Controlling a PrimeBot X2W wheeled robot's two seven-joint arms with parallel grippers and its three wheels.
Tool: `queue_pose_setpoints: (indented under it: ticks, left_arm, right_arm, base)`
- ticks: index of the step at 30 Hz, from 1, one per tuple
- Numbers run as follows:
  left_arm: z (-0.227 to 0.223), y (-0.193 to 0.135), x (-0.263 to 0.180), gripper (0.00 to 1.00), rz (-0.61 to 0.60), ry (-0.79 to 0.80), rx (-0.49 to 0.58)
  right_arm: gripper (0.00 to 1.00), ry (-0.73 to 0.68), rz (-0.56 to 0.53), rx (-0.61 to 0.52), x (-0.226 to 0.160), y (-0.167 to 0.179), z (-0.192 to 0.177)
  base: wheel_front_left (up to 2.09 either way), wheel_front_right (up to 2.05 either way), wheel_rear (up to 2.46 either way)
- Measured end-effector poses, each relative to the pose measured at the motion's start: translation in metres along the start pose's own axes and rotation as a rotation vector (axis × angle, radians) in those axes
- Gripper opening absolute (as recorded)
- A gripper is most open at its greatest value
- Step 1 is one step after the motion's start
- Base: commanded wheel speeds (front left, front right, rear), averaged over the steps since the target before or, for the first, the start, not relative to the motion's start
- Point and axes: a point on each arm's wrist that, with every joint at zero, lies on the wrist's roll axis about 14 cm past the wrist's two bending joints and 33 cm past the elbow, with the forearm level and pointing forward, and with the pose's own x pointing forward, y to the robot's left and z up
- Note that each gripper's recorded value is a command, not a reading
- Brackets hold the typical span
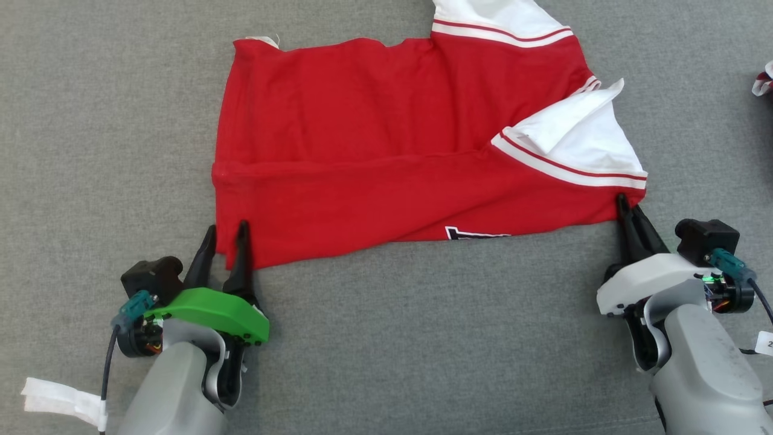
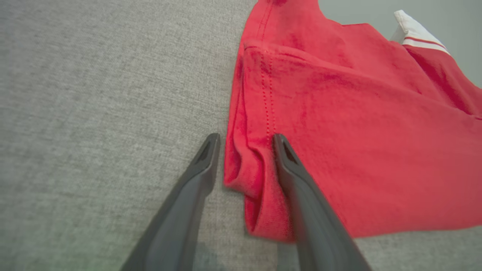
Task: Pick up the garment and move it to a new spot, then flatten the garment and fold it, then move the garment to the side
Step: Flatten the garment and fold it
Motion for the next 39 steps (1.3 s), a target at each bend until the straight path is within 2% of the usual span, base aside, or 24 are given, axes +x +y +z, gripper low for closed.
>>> queue_pose_setpoints:
  ticks: [7,12,17,24,25,26,27,28,29,33,39]
  left_arm:
    - [0.043,0.006,-0.008,0.00,0.022,-0.123,-0.051]
    - [0.073,0.000,-0.022,0.00,0.009,-0.215,-0.017]
    - [0.052,0.004,-0.048,0.00,0.036,-0.177,-0.015]
    - [0.000,0.015,-0.095,0.00,0.108,-0.077,-0.045]
    - [-0.005,0.017,-0.099,0.04,0.115,-0.067,-0.046]
    - [-0.009,0.018,-0.103,0.26,0.121,-0.058,-0.049]
    - [-0.011,0.018,-0.104,1.00,0.124,-0.053,-0.051]
    - [-0.011,0.019,-0.105,1.00,0.125,-0.053,-0.050]
    - [-0.010,0.019,-0.104,1.00,0.126,-0.059,-0.052]
    - [0.022,0.018,-0.088,1.00,0.116,-0.143,-0.036]
    - [0.073,0.006,-0.039,1.00,0.057,-0.221,0.067]
  right_arm:
    - [0.00,-0.171,-0.011,0.040,-0.001,-0.007,0.059]
    - [0.00,-0.269,-0.013,0.049,-0.016,-0.013,0.093]
    - [0.00,-0.250,-0.039,0.072,-0.046,-0.025,0.082]
    - [0.00,-0.104,-0.081,0.092,-0.097,-0.036,0.022]
    - [0.00,-0.082,-0.081,0.090,-0.101,-0.036,0.014]
    - [0.00,-0.062,-0.083,0.091,-0.105,-0.036,0.007]
    - [0.50,-0.050,-0.084,0.093,-0.106,-0.035,0.003]
    - [0.97,-0.040,-0.083,0.094,-0.106,-0.035,-0.001]
    - [1.00,-0.038,-0.084,0.090,-0.105,-0.035,-0.001]
    - [1.00,-0.085,-0.065,0.053,-0.087,-0.032,0.019]
    - [1.00,-0.162,-0.004,-0.006,-0.046,-0.016,0.054]
  base:
    - [0.00,0.00,0.00]
    - [0.00,0.00,0.00]
    - [0.00,0.00,0.00]
    - [0.00,0.00,0.00]
    - [0.00,0.00,0.00]
    - [0.00,0.00,0.00]
    - [0.00,0.00,0.00]
    - [0.00,0.00,0.00]
    - [0.00,0.00,0.00]
    - [0.00,0.00,0.00]
    - [0.00,0.00,0.00]
